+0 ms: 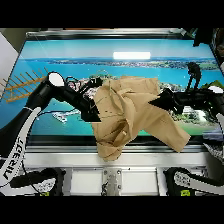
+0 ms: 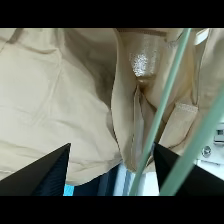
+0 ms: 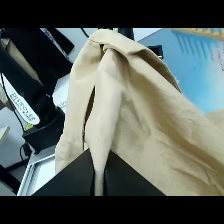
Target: Fold the clothes and pants, and hang the long-sleeved shirts on hangers.
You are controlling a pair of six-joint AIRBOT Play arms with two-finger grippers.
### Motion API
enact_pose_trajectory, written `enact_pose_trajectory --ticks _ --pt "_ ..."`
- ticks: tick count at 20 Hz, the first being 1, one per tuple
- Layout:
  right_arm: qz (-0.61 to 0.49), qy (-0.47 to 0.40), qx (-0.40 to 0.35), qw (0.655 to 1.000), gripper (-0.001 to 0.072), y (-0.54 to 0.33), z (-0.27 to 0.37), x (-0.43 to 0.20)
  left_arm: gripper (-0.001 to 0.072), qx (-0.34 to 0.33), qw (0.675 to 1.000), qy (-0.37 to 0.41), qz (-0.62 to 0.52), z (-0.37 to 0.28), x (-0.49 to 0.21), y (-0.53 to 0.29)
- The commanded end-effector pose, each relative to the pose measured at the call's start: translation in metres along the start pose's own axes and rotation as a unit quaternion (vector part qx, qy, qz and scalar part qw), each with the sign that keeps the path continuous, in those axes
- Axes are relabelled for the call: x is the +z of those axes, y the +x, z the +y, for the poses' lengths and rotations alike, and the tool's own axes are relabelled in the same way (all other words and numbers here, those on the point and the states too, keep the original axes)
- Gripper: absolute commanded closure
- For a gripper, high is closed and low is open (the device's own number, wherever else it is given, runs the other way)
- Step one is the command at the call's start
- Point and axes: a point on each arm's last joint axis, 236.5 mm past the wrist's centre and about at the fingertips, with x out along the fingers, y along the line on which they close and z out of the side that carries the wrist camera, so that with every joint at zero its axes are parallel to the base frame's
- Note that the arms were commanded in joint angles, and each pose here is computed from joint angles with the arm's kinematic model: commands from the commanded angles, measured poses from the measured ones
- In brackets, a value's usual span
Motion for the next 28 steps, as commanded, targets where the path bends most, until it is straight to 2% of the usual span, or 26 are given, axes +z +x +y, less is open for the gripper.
enact_pose_trajectory --ticks 1,2,3,12,23,28 --pt "-0.015 -0.004 -0.01 1.0 0.0703 0.001 -0.005 0.008 0.018 0.017 1.0 0.004 -0.011 -0.001 0.006 -0.007" --pt "-0.022 -0.005 -0.01 1.0 0.0703 0.001 -0.005 0.011 0.012 0.015 1.0 0.004 -0.01 -0.001 0.005 -0.007" --pt "-0.028 -0.007 -0.009 1.0 0.0703 0.0 -0.004 0.014 0.0011 0.014 1.0 -0.009 -0.01 -0.001 0.005 -0.007" --pt "-0.029 -0.006 -0.018 0.999 0.0703 0.0 -0.008 0.014 0.0011 0.026 0.996 -0.086 -0.025 0.016 -0.006 -0.025" --pt "-0.047 -0.017 -0.015 0.999 0.0703 0.015 -0.009 0.025 0.0012 0.038 0.994 -0.092 -0.034 0.022 -0.003 -0.027" --pt "-0.023 -0.002 -0.043 0.999 0.0703 0.014 -0.023 0.014 0.0011 0.042 0.991 -0.123 -0.043 0.032 -0.015 -0.043"
